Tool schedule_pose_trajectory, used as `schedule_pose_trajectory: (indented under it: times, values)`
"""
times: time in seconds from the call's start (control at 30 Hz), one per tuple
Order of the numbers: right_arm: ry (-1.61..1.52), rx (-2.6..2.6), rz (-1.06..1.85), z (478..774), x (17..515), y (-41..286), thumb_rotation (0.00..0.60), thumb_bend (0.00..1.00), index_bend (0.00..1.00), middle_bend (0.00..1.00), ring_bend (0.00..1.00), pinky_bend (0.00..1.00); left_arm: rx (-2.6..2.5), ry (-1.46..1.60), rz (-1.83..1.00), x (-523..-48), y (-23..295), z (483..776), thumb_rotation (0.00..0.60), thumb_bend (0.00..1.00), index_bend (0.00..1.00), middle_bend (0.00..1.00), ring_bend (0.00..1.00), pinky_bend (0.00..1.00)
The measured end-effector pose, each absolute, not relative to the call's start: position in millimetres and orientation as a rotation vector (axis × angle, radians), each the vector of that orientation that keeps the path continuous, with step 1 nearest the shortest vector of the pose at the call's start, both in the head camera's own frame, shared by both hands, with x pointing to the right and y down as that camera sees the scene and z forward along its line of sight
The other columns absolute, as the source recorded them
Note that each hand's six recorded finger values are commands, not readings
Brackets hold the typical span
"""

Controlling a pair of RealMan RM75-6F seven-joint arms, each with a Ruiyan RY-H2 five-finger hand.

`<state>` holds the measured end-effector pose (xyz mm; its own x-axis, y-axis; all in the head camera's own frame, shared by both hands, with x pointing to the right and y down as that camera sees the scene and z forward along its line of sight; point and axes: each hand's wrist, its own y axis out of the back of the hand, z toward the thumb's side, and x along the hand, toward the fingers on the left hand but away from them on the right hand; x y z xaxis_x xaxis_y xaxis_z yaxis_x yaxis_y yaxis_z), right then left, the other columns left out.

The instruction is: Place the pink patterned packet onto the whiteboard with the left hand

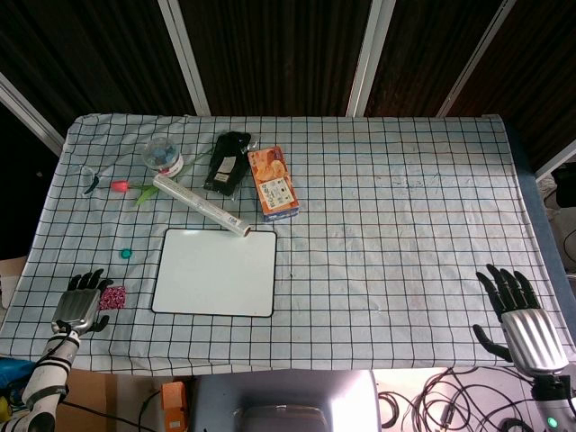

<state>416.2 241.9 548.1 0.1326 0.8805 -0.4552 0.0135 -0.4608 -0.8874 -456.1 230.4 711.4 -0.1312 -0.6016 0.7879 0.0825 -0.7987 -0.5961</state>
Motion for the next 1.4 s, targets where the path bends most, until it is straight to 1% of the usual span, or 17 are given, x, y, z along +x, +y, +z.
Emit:
schedule_pose_trajectory:
  times: [0.2, 0.47, 0.63, 0.73, 0.97, 1.1, 1.27, 1.4]
  values:
    - [-0.881, -1.644, 1.427, 548.6, 416.1, 241.3, 0.6, 0.26, 0.0, 0.0, 0.0, 0.0, -1.689, 0.581, -1.988, -458.1, 230.1, 714.9, 0.6, 0.34, 0.23, 0.0, 0.0, 0.0]
    - [-0.879, -1.643, 1.427, 548.9, 415.7, 240.8, 0.6, 0.26, 0.0, 0.0, 0.0, 0.0, -1.681, 0.599, -1.991, -460.4, 226.7, 717.8, 0.6, 0.34, 0.32, 0.0, 0.0, 0.0]
    - [-0.881, -1.641, 1.428, 548.5, 416.4, 241.3, 0.6, 0.26, 0.0, 0.0, 0.0, 0.0, -1.677, 0.617, -1.986, -461.4, 224.8, 718.7, 0.6, 0.34, 0.41, 0.04, 0.0, 0.01]
    - [-0.882, -1.641, 1.427, 548.2, 416.4, 241.6, 0.6, 0.25, 0.0, 0.0, 0.0, 0.0, -1.673, 0.633, -1.972, -460.4, 223.1, 718.0, 0.6, 0.34, 0.44, 0.06, 0.0, 0.02]
    - [-0.886, -1.641, 1.426, 547.7, 416.8, 241.4, 0.6, 0.25, 0.0, 0.0, 0.0, 0.0, -1.661, 0.649, -1.956, -460.6, 221.1, 715.5, 0.6, 0.34, 0.45, 0.07, 0.0, 0.02]
    - [-0.885, -1.641, 1.426, 547.7, 416.8, 241.5, 0.6, 0.26, 0.0, 0.0, 0.0, 0.0, -1.656, 0.679, -1.939, -460.1, 216.7, 710.0, 0.6, 0.34, 0.43, 0.07, 0.0, 0.02]
    - [-0.884, -1.642, 1.425, 547.8, 416.6, 241.4, 0.6, 0.26, 0.0, 0.0, 0.0, 0.0, -1.657, 0.744, -1.905, -457.4, 202.6, 697.6, 0.6, 0.34, 0.42, 0.07, 0.0, 0.02]
    - [-0.885, -1.643, 1.427, 548.0, 416.7, 241.0, 0.6, 0.26, 0.0, 0.0, 0.0, 0.0, -1.667, 0.795, -1.86, -448.0, 183.8, 687.9, 0.6, 0.34, 0.41, 0.07, 0.0, 0.02]
